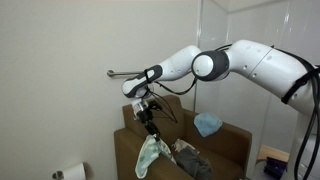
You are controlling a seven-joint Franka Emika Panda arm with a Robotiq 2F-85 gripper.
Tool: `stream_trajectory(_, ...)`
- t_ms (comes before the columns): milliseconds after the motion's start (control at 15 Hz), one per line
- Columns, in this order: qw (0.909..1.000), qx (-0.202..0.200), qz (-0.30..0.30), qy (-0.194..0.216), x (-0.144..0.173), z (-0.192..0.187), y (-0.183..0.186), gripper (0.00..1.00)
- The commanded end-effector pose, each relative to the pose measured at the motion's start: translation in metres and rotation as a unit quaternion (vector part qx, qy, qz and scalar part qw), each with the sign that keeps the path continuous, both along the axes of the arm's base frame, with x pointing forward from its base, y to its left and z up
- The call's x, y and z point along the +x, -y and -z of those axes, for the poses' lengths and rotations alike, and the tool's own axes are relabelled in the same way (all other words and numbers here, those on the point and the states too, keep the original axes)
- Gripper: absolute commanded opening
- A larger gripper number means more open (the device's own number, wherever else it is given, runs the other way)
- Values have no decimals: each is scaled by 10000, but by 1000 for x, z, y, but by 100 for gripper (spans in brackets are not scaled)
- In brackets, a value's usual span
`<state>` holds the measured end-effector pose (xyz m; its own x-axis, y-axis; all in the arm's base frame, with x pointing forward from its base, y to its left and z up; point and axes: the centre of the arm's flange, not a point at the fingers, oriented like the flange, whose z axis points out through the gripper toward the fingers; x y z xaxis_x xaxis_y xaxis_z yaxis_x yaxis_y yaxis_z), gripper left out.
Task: Pick up the towels and put them on the left hand rest of the couch.
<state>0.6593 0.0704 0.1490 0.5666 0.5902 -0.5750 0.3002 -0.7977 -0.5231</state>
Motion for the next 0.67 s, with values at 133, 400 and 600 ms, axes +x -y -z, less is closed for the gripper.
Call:
stream_trajectory(133, 9990, 319, -302, -62, 0, -111, 25, 0)
stream_trajectory(400, 9993, 304, -175, -104, -9, -168, 34, 0)
stream_trajectory(600, 9994, 331, 19, -50, -17, -199, 50, 0)
